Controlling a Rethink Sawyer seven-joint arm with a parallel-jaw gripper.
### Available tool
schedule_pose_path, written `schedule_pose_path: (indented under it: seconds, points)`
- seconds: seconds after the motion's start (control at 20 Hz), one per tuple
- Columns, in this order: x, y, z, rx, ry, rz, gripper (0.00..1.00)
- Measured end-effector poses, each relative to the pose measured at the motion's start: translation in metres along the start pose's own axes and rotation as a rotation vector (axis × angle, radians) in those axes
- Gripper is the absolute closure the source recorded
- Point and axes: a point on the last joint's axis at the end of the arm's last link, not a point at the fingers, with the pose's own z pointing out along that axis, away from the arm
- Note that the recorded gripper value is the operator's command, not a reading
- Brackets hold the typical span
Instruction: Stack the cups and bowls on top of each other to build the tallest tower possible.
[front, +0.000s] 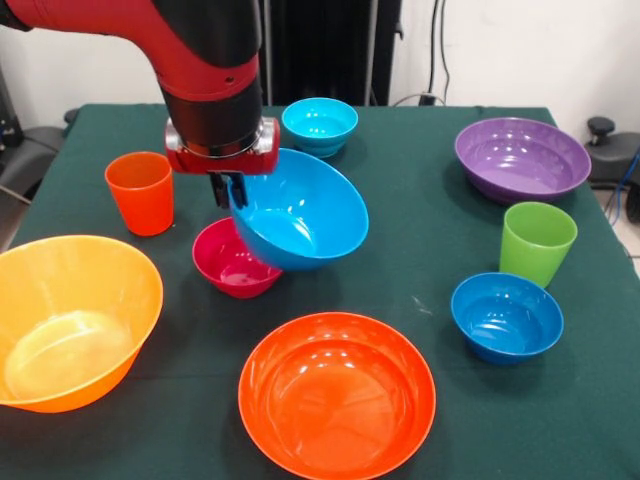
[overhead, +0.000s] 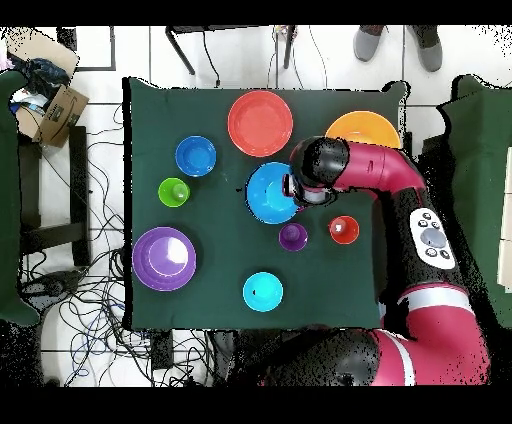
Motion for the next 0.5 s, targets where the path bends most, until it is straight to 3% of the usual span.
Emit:
schedule_pose_path:
  seconds: [0.5]
  points:
    - [-0.0023,0.005,0.0013,0.009,-0.009,-0.03,1.0]
